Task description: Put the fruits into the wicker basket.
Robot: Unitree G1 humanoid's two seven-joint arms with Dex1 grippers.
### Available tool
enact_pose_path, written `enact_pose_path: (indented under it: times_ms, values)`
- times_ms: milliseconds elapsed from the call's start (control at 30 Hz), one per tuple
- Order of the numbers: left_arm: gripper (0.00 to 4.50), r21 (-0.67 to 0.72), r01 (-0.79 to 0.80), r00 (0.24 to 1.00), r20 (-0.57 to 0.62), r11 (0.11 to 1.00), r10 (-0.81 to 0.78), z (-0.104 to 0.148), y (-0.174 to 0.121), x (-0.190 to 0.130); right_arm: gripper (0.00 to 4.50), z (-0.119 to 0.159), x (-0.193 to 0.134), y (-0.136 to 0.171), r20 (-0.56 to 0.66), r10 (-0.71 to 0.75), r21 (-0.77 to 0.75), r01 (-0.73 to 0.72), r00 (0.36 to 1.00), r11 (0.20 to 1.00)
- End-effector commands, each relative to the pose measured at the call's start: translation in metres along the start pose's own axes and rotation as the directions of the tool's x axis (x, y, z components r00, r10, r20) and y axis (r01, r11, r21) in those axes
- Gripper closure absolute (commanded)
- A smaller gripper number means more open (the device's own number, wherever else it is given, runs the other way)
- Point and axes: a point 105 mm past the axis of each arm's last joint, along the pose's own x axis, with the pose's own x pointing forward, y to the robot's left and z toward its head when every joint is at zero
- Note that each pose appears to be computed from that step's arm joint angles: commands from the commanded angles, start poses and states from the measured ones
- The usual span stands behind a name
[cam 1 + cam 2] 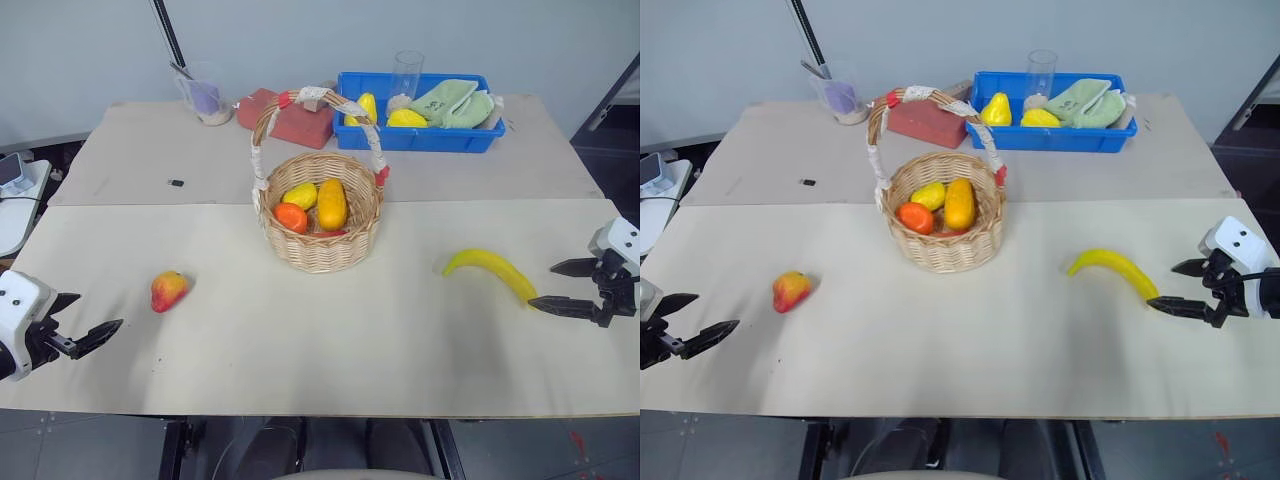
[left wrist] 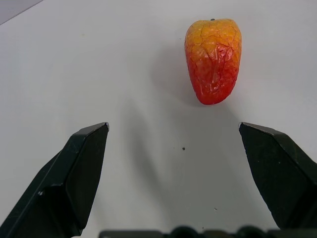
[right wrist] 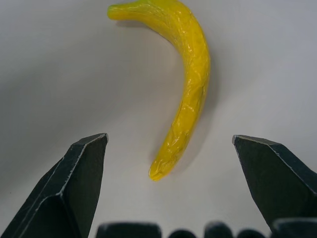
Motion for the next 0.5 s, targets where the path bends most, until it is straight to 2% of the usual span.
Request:
enact_pose_path:
  times_ms: [33, 500]
  values:
    - [0.00, 0.018, -0.014, 1.000, 0.008, 1.000, 0.014, 0.0040, 0.0038, -0.0031, 0.02, 0.0104, -0.0103, -0.0056, 0.019, -0.034, -0.031, 0.034, 0.999, 0.999]
    - [0.00, 0.025, -0.002, 0.999, 0.048, 1.000, 0.001, 0.0069, 0.0025, -0.0021, 0.02, 0.0110, -0.0095, -0.0043, 0.021, -0.027, -0.038, 0.028, 0.999, 0.999]
